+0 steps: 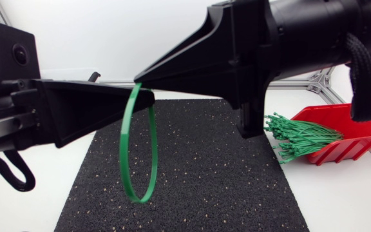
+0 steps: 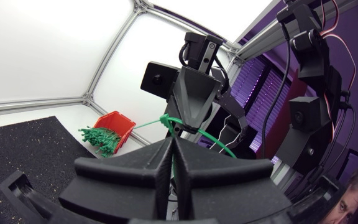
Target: Take a green cable tie from the red box, thread the tail through the head to close it, then place it in the transparent bin on the left.
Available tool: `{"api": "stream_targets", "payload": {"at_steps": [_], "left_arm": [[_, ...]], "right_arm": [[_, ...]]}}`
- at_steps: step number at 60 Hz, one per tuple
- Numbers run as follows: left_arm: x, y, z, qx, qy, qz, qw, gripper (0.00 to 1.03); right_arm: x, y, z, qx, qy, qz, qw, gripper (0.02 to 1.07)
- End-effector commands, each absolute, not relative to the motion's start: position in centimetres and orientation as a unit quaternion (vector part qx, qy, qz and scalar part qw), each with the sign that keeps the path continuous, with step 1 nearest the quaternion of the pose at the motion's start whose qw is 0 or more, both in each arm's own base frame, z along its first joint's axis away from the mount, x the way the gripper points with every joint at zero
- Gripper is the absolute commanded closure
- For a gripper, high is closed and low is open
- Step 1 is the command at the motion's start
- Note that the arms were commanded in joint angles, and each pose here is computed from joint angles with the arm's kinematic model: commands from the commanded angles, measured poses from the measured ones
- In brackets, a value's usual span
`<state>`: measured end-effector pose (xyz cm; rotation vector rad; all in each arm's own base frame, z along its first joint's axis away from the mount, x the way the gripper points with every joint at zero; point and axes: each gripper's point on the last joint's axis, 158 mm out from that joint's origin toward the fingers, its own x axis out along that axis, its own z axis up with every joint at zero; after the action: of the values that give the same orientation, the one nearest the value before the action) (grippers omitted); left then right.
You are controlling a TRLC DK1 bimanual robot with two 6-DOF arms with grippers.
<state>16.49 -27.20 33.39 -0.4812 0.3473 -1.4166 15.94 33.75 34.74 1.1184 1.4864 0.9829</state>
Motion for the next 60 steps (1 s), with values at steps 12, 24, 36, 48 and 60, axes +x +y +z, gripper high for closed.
{"api": "stream_targets", "payload": {"at_steps": [12,24,36,48,60], "left_arm": [[15.9,-27.2,34.7,-0.201,0.126,-0.652,0.720,1.00],[16.8,-27.6,33.9,-0.199,0.136,-0.646,0.724,1.00],[17.3,-27.8,33.4,-0.197,0.139,-0.642,0.728,1.00],[18.0,-27.5,33.2,-0.196,0.138,-0.634,0.735,1.00],[17.7,-27.4,33.8,-0.195,0.133,-0.636,0.735,1.00]], "right_arm": [[15.1,33.8,34.3,0.464,0.622,0.394,0.492,0.83],[13.8,33.7,35.0,0.456,0.622,0.408,0.490,0.74],[13.5,33.3,35.1,0.454,0.619,0.410,0.492,0.73],[13.4,32.8,35.3,0.455,0.616,0.410,0.495,0.73],[13.8,32.6,34.4,0.455,0.622,0.401,0.495,0.73]]}}
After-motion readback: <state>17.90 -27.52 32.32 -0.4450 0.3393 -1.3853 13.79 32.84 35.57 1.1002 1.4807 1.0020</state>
